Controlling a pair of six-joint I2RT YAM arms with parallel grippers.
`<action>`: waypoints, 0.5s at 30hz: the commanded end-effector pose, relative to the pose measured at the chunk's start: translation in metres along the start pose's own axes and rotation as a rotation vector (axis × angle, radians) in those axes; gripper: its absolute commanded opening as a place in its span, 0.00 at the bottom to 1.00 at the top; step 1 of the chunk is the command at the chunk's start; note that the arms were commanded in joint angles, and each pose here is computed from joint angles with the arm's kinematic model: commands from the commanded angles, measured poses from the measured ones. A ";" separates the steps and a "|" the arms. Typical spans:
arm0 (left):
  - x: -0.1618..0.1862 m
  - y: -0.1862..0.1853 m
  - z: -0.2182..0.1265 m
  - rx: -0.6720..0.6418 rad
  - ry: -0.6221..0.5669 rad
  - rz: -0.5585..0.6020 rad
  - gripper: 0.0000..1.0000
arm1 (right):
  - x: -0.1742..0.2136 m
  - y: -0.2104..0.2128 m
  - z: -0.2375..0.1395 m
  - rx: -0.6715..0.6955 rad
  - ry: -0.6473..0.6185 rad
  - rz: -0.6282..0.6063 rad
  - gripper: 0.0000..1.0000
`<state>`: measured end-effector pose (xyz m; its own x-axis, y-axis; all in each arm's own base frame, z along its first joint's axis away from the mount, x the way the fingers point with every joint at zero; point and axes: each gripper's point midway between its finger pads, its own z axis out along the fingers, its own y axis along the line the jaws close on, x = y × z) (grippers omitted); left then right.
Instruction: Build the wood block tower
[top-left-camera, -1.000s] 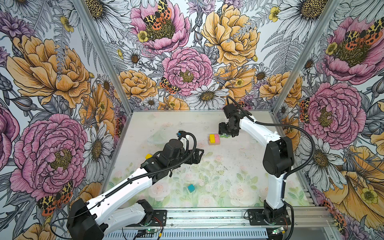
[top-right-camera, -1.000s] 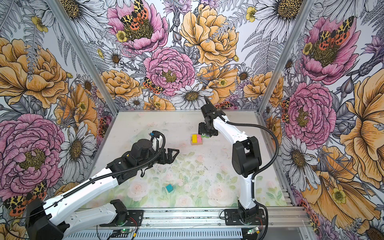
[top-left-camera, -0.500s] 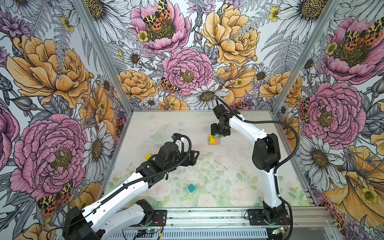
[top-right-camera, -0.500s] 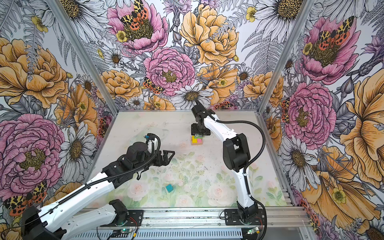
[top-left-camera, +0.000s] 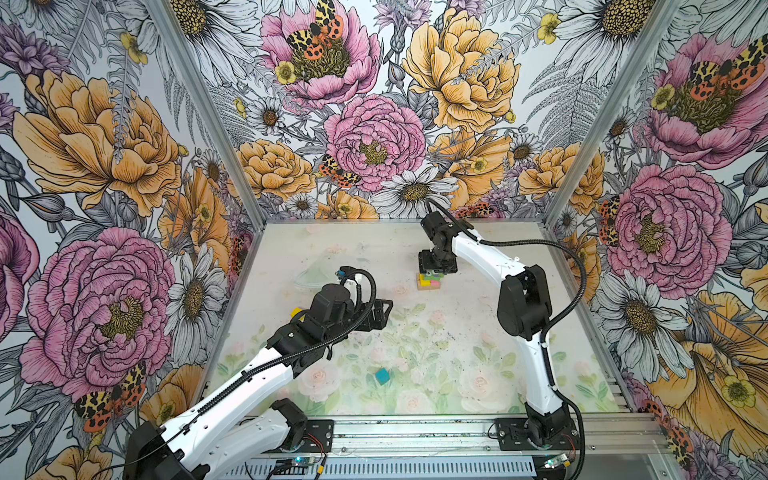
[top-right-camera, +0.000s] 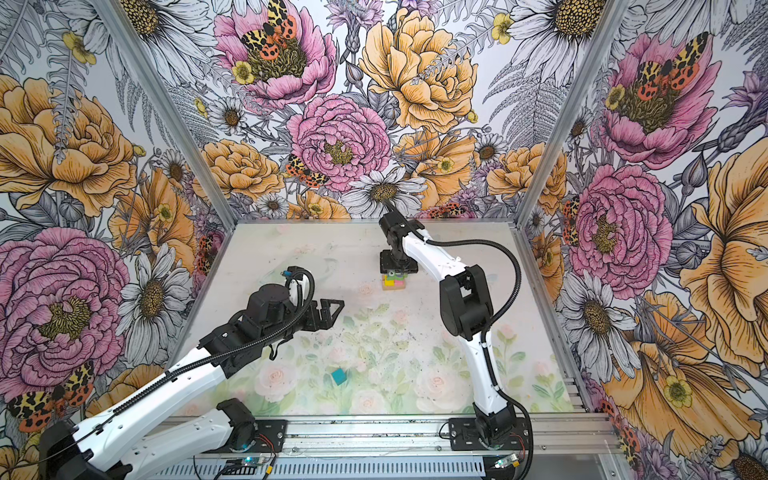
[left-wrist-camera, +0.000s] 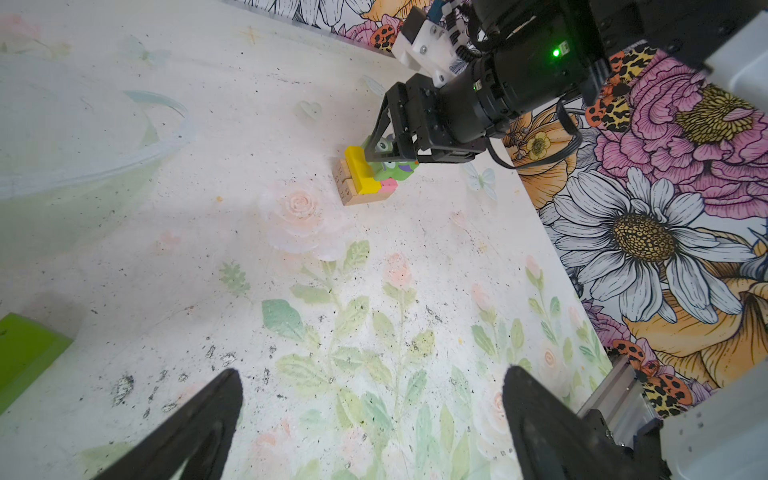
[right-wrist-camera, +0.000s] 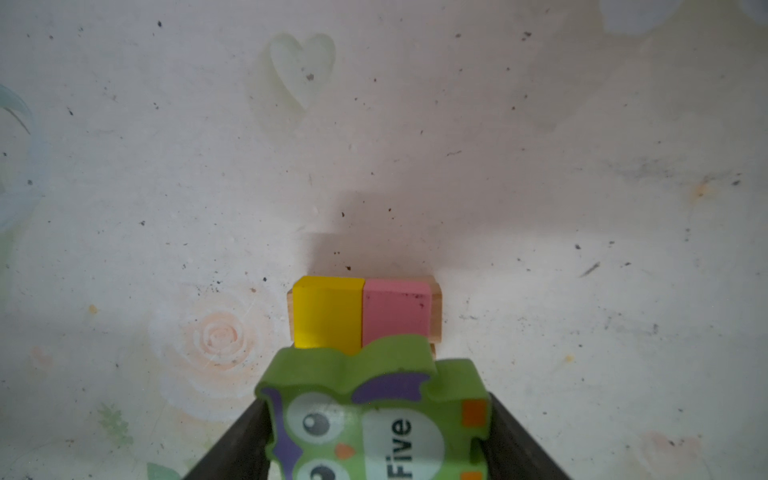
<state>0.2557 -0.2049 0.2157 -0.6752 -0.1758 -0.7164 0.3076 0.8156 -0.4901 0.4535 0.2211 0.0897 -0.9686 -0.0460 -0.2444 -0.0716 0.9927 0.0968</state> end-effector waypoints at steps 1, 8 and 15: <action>-0.002 -0.003 -0.001 0.018 0.004 -0.005 0.99 | -0.003 0.003 0.005 0.013 -0.006 -0.010 0.52; -0.003 -0.002 -0.001 0.022 0.008 -0.007 0.99 | -0.002 0.005 0.010 0.016 0.003 -0.013 0.52; -0.003 -0.001 -0.001 0.021 0.009 -0.009 0.99 | -0.003 0.007 0.014 0.016 0.010 -0.014 0.52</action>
<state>0.2563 -0.2041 0.2156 -0.6811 -0.1784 -0.7101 0.3078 0.8103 -0.4988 0.4548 0.2240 0.0744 -0.9745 -0.0535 -0.2180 -0.0734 0.9937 0.0842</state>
